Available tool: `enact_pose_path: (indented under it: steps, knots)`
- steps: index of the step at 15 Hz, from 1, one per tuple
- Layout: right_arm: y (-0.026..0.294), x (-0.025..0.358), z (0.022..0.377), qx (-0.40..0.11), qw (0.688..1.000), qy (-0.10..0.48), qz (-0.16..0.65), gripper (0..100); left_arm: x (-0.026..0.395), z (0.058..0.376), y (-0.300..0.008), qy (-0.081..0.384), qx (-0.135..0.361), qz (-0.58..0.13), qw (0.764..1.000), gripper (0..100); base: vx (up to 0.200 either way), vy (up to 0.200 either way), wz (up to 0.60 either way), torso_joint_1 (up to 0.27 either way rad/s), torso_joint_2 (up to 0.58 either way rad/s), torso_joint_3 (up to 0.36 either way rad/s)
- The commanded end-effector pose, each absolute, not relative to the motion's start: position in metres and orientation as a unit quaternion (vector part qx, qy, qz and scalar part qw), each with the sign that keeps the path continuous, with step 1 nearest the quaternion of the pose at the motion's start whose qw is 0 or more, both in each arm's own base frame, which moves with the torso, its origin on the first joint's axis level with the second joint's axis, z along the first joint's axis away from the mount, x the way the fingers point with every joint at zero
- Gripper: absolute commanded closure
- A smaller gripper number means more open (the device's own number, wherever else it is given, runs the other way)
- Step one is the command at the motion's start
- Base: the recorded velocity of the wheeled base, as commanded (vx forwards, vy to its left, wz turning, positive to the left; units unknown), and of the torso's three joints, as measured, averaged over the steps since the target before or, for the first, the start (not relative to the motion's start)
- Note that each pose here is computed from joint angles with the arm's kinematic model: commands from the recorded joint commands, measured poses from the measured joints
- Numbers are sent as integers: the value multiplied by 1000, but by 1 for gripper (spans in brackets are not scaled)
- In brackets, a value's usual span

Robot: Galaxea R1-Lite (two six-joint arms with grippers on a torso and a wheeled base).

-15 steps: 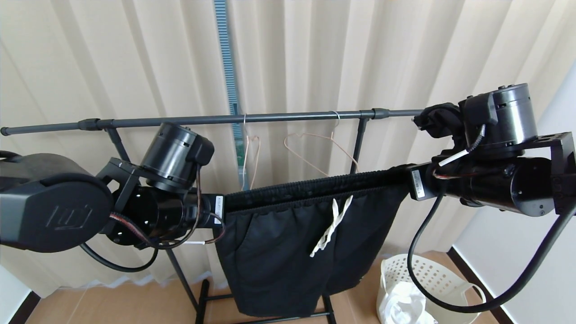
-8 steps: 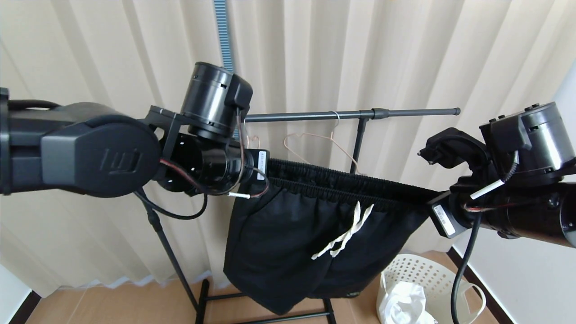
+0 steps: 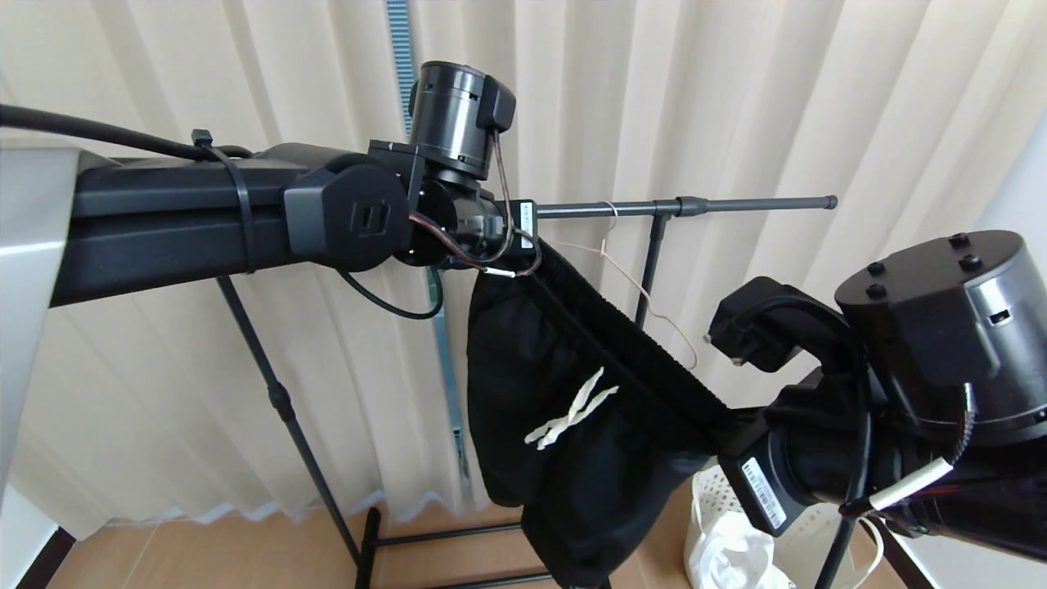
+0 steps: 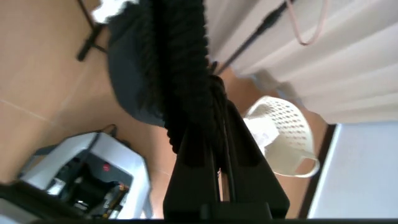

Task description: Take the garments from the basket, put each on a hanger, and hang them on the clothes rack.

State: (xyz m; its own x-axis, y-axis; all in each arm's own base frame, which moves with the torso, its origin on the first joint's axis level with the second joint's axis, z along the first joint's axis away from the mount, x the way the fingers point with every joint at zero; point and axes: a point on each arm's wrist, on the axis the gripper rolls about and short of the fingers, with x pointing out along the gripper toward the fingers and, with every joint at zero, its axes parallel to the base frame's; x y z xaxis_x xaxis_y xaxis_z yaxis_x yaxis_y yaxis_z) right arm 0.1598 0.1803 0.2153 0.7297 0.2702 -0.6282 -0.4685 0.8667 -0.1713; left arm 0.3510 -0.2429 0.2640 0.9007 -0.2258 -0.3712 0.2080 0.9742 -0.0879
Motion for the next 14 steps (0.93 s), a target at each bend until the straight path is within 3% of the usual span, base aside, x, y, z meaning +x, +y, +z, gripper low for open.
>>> enact_pose_path:
  steps: [1,4,8,11,14]
  knots:
    - [204,150,215,-144,911,310,233,100,364,254,-247,196,-23,-106,975,100,0,0,0,0,0,0]
    - [232,144,216,-77,907,329,253,100,367,256,-243,191,-29,-101,976,100,0,0,0,0,0,0]
    - [232,144,221,-62,905,329,262,100,367,257,-241,191,-30,-98,976,100,0,0,0,0,0,0]
    - [217,154,221,-72,910,338,230,100,364,258,-238,196,-27,-96,975,100,0,0,0,0,0,0]
    - [190,182,225,-78,924,333,172,100,338,277,-212,218,-11,-88,972,100,0,0,0,0,0,0]
